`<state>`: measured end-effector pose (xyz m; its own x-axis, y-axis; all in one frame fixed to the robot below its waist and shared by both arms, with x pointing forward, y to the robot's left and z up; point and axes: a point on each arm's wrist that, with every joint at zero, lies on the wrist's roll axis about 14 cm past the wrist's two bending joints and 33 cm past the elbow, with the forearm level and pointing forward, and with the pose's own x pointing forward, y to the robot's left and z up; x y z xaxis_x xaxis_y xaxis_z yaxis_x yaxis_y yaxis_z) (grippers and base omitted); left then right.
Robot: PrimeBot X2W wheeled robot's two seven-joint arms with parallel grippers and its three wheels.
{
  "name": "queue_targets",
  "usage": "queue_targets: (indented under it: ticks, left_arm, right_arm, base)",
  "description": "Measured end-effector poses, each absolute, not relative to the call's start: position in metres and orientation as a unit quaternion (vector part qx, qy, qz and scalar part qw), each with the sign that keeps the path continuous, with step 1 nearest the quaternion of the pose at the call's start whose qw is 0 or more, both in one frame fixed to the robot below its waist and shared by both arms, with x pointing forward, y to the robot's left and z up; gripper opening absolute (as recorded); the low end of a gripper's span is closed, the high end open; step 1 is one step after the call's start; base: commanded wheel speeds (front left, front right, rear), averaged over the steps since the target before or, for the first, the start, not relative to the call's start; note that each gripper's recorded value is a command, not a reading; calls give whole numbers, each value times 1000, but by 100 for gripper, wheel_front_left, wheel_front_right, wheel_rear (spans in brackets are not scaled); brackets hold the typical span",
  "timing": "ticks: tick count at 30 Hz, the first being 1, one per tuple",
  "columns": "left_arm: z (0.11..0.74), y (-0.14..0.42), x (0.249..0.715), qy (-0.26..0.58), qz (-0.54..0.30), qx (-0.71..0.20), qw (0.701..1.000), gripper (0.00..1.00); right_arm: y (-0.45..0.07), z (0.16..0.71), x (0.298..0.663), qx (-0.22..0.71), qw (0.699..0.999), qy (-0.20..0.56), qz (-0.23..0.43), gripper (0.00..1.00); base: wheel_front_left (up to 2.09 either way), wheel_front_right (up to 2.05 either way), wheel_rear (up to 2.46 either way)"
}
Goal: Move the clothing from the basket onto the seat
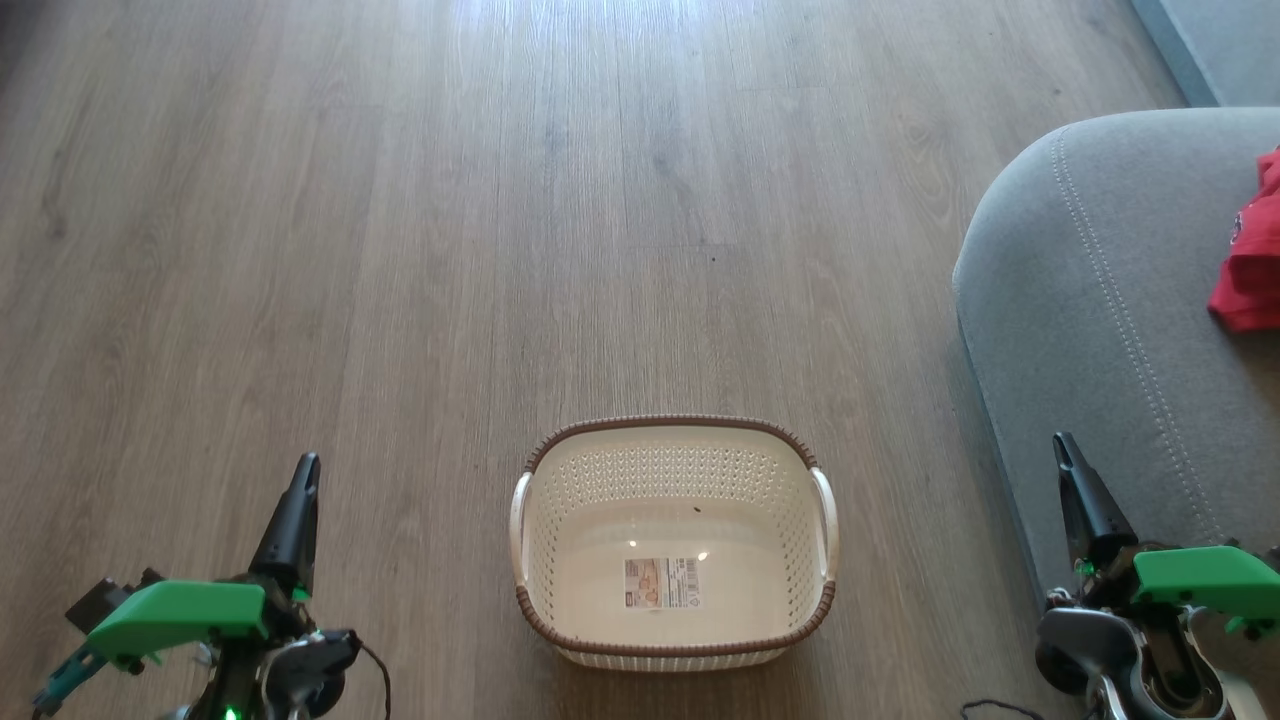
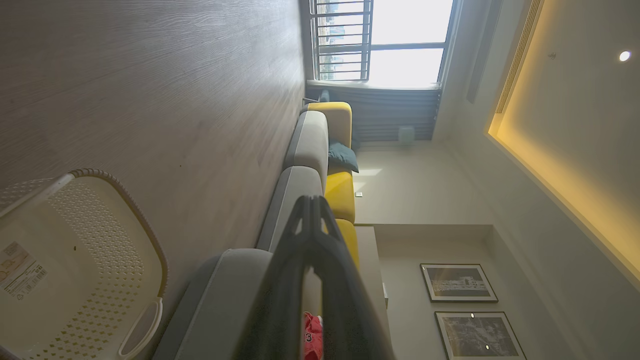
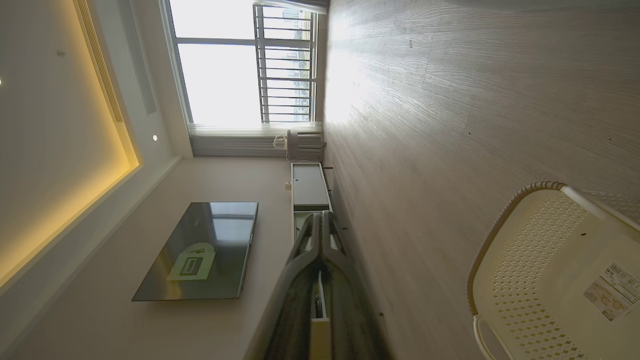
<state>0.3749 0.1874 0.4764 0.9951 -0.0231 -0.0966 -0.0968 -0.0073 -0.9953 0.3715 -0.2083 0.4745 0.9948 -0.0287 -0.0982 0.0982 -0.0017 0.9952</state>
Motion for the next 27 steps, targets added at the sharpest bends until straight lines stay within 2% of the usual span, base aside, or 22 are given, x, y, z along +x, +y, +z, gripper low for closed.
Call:
queue_targets:
  ticks: [27]
  left_arm:
    - [476, 187, 375, 42, 26, -709, 703, 0]
  right_arm:
    - [-208, 475, 372, 706, 706, 24, -45, 0]
  base:
    - [0, 0, 0]
